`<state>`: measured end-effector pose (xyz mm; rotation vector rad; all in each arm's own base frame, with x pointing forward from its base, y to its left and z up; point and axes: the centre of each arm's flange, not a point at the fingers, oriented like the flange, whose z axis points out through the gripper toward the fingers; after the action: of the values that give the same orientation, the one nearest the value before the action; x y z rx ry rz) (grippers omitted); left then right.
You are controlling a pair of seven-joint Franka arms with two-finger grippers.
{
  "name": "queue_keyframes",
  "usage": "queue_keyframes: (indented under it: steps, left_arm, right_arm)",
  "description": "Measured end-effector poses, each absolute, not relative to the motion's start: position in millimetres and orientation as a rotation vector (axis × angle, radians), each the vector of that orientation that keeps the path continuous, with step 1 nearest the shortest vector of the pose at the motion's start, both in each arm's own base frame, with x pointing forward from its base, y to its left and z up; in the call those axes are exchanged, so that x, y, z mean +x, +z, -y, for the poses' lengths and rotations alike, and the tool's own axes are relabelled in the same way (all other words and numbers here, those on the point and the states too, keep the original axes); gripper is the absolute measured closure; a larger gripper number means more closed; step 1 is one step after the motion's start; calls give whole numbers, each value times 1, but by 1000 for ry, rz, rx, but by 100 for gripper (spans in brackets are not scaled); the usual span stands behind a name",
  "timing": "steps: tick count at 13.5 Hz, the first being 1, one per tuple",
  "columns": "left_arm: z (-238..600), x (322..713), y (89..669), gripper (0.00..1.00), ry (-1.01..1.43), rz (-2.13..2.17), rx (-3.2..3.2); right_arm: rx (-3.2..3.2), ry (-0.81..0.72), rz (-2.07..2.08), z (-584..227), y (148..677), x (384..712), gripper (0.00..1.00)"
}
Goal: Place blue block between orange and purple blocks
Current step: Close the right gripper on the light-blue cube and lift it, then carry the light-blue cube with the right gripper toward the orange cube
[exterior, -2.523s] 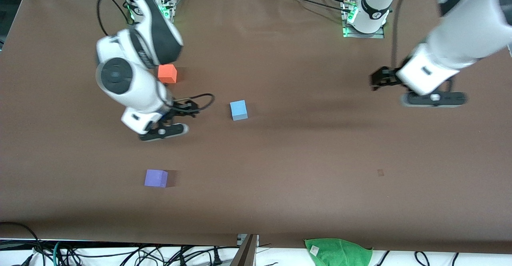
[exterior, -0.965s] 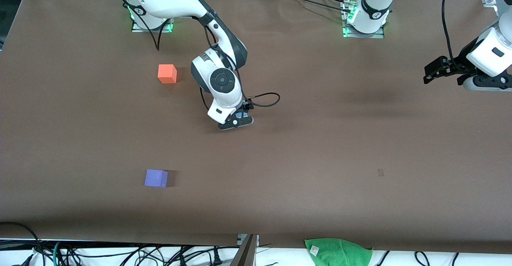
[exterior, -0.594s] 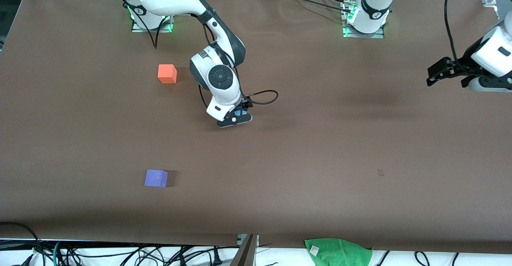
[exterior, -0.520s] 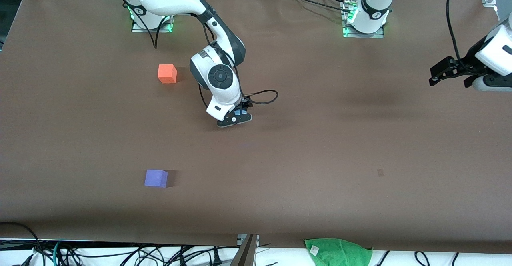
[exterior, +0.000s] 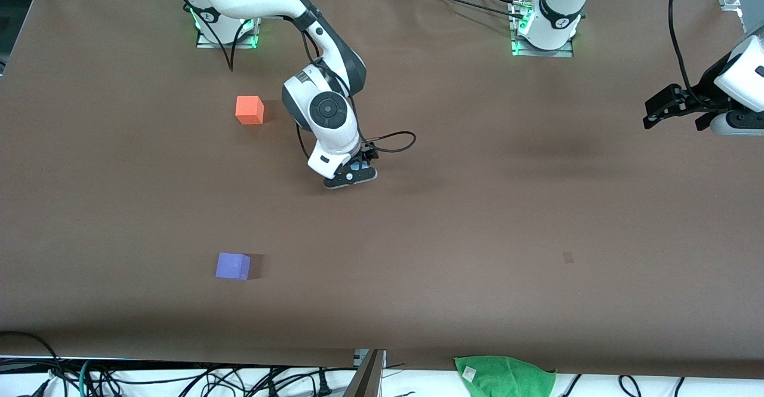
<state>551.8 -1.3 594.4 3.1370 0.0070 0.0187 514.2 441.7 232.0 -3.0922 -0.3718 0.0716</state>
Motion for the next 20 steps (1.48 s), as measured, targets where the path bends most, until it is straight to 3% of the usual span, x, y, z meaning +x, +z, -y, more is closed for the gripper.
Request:
queue_keyframes:
  steps: [5,20]
  left_arm:
    - [1,553,592,0,13,-7,3138]
    - [1,553,592,0,12,-7,3138]
  right_arm:
    - [-3117,109,361,-463,219,482,0]
    - [-3130,53,367,-449,207,487,0]
